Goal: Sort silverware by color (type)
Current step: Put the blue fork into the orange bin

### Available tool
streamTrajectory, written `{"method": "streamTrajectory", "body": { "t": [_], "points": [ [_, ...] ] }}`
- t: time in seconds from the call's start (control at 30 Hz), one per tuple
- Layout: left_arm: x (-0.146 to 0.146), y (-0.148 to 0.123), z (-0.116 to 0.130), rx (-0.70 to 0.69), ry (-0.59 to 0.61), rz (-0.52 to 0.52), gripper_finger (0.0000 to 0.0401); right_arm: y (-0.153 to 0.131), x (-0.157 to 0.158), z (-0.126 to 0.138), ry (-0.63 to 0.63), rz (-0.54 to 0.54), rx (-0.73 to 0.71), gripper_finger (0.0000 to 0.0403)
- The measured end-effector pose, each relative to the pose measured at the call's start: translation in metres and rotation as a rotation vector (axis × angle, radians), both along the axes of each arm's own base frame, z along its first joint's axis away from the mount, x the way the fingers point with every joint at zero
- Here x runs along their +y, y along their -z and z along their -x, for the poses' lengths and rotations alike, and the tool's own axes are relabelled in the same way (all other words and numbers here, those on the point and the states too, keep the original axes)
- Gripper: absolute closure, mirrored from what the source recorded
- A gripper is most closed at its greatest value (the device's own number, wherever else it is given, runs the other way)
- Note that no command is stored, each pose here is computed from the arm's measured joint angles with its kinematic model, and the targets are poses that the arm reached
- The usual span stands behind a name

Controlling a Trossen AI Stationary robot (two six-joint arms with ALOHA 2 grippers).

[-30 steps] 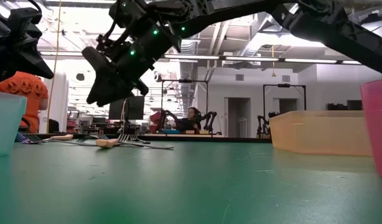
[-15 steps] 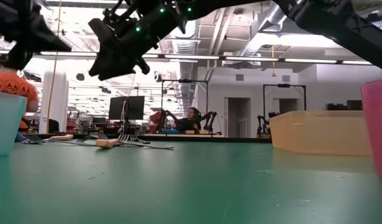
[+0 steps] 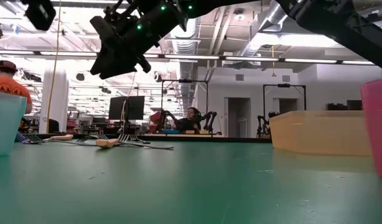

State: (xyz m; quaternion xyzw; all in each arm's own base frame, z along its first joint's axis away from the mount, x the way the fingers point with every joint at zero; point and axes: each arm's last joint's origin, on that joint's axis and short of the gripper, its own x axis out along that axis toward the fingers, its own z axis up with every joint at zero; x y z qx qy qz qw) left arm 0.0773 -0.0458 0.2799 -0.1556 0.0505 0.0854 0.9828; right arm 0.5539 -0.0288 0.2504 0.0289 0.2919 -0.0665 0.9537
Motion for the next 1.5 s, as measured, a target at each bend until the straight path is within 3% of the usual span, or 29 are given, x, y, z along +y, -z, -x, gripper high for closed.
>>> {"method": "streamTrajectory", "body": {
  "t": [0.27, 0.37, 0.47, 0.6, 0.93, 1.03, 1.5],
  "points": [
    [-0.004, -0.012, -0.003, -0.086, 0.044, 0.015, 0.0401, 0.001, 0.001, 0.000, -0.045, 0.016, 0.011, 0.0243],
    [-0.002, -0.013, -0.003, -0.098, -0.038, 0.021, 0.0401, 0.001, 0.006, 0.000, -0.118, 0.002, 0.009, 0.0243],
    [0.001, -0.014, -0.002, -0.127, -0.150, 0.111, 0.0401, 0.001, 0.010, 0.000, -0.131, -0.001, 0.010, 0.0243],
    [-0.001, -0.008, -0.004, -0.107, -0.172, 0.161, 0.0401, 0.001, 0.012, 0.000, -0.141, 0.006, 0.011, 0.0243],
    [-0.009, 0.002, -0.013, -0.040, -0.198, 0.099, 0.0401, 0.011, -0.001, 0.008, -0.097, 0.016, 0.141, 0.0243],
    [-0.011, 0.003, -0.015, -0.046, -0.213, 0.132, 0.0401, 0.012, -0.005, 0.009, -0.100, 0.024, 0.149, 0.0243],
    [-0.007, 0.005, -0.021, -0.042, -0.306, 0.101, 0.0401, 0.012, -0.003, 0.009, -0.107, 0.030, 0.156, 0.0243]
  ]
}}
